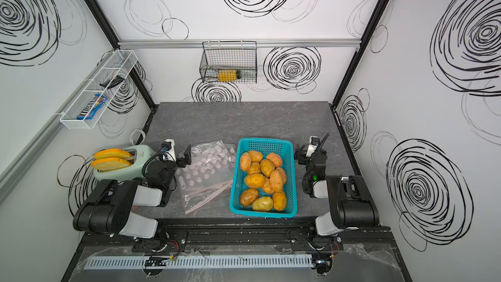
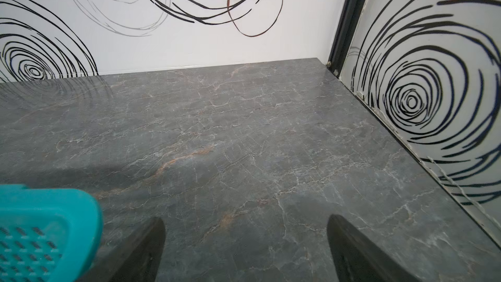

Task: Put the potatoes into a zipper bag and zip it
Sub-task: Adjust the basket at the center of the board.

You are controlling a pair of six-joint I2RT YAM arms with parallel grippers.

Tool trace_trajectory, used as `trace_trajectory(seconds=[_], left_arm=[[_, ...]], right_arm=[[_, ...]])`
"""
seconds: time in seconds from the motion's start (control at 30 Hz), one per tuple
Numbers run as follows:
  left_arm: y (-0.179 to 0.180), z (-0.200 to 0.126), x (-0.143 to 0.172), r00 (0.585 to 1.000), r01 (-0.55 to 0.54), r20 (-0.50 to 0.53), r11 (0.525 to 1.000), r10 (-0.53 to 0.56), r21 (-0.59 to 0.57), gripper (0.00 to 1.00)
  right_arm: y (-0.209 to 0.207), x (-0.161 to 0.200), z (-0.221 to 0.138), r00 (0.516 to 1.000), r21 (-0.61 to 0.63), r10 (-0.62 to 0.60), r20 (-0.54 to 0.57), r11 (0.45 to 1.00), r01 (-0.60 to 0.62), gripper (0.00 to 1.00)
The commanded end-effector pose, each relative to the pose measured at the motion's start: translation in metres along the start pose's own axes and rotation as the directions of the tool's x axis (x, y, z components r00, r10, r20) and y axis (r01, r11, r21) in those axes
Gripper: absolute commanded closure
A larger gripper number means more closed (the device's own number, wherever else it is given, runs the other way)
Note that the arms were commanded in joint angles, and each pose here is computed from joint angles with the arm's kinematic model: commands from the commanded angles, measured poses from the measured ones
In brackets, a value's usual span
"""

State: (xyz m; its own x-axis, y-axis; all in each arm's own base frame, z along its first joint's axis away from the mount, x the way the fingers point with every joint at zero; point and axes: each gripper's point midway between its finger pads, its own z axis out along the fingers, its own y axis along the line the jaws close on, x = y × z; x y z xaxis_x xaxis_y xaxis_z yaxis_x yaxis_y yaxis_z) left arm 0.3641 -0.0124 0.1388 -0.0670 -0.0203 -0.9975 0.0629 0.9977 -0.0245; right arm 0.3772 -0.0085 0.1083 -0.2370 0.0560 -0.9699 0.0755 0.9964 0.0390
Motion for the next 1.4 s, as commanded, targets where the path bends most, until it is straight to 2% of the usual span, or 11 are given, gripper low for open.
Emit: trace_trajectory(seconds=[0.0,0.77,0.83,0.9,0.97,1.03,1.1,1.2,1.27,1.37], left_arm=[[0.001,0.0,-0.014,0.998,-0.005,0.057,1.0,0.005,-0.006,0.04],[0.001,0.001,-0.014,0.998,-0.005,0.056,1.0,0.005,-0.006,0.04],[0.007,0.001,-0.014,0.998,0.003,0.055,0.998,0.0,-0.063,0.04],[0.018,-0.01,-0.024,0.995,0.016,0.1,0.986,0.001,-0.166,0.04],[0.02,-0.024,-0.036,0.991,0.018,0.136,0.975,0.013,-0.221,0.04],[0.02,-0.031,-0.047,0.988,0.015,0.154,0.972,0.022,-0.236,0.04],[0.017,-0.04,-0.061,0.982,0.015,0.185,0.969,0.032,-0.248,0.04],[0.011,-0.059,-0.084,0.964,0.064,0.267,0.963,0.009,-0.262,0.04],[0.009,-0.065,-0.097,0.949,0.147,0.308,0.959,-0.068,-0.241,0.04],[0.004,-0.065,-0.114,0.929,0.267,0.308,0.947,-0.203,-0.179,0.04]], right_arm=[[0.006,-0.007,0.001,1.0,-0.035,-0.011,0.023,0.999,0.011,0.03],[0.006,-0.007,0.001,1.0,-0.041,-0.01,0.02,0.999,0.01,0.03],[0.005,-0.007,0.0,1.0,-0.04,-0.009,0.021,0.999,0.01,0.03],[0.006,-0.008,0.0,1.0,-0.039,-0.012,0.025,0.999,0.013,0.03],[0.007,-0.011,-0.004,0.999,-0.03,-0.025,0.041,0.999,0.026,0.03],[0.008,-0.023,-0.011,0.997,-0.012,-0.037,0.072,0.999,0.038,0.03],[0.004,-0.03,-0.011,0.999,0.014,-0.02,0.046,1.0,0.019,0.03],[0.005,-0.052,-0.018,0.997,0.014,-0.015,0.081,1.0,0.013,0.03],[0.003,-0.068,-0.027,0.989,0.01,0.059,0.136,0.998,-0.061,0.03],[-0.016,-0.083,-0.037,0.951,0.041,0.255,0.178,0.963,-0.266,0.02]])
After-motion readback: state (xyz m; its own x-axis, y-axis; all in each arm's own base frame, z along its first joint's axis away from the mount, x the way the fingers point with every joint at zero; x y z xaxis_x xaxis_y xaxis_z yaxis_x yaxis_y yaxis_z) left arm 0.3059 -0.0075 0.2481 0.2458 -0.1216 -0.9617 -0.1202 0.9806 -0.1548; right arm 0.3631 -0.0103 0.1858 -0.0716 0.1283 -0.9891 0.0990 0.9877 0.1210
